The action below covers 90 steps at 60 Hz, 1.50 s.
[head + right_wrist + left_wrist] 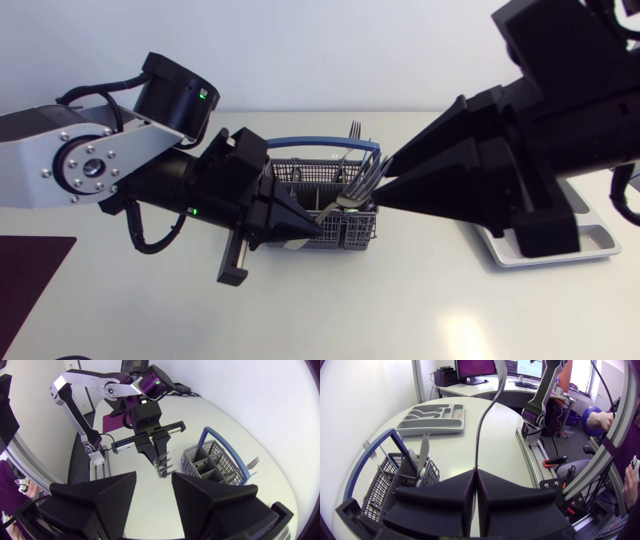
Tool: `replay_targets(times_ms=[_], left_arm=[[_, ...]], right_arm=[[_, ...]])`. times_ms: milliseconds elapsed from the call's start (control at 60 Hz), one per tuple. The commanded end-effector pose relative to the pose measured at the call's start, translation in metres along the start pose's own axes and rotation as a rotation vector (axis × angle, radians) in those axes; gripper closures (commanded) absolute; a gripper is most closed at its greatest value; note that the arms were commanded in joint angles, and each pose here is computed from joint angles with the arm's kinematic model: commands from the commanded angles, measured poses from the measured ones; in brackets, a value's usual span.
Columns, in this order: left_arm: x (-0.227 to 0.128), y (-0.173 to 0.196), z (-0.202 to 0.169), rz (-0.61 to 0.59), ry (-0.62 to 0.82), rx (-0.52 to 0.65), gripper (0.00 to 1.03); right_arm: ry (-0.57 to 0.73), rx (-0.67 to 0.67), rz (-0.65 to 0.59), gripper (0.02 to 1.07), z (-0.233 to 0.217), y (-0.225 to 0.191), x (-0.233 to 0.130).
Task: Sort the cutlery from the basket into the organizer compartments.
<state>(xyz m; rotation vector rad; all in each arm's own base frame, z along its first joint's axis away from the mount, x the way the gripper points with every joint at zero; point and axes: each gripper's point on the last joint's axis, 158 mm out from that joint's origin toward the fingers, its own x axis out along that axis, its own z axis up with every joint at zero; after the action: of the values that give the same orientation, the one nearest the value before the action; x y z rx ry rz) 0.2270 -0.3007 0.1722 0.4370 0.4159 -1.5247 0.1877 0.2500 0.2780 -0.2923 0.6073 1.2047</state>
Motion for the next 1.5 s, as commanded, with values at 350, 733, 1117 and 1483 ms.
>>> replay_targets(times_ms=[350, 733, 1117, 1483], left_arm=[[-0.009, 0.021, 0.023, 0.049, -0.050, -0.097, 1.00], [-0.010, -0.012, 0.044, -0.096, -0.104, -0.073, 1.00], [-0.003, -0.020, 0.037, -0.123, -0.088, -0.063, 1.00], [-0.001, -0.022, 0.030, -0.125, -0.082, -0.048, 1.00]], right_arm=[[-0.040, 0.032, -0.056, 0.44, -0.039, -0.010, 0.008], [-0.111, -0.033, -0.059, 0.44, -0.046, -0.015, 0.030], [-0.171, -0.062, -0.029, 0.46, -0.029, -0.010, 0.044], [-0.214, -0.055, -0.006, 0.86, -0.020, -0.009, 0.063]])
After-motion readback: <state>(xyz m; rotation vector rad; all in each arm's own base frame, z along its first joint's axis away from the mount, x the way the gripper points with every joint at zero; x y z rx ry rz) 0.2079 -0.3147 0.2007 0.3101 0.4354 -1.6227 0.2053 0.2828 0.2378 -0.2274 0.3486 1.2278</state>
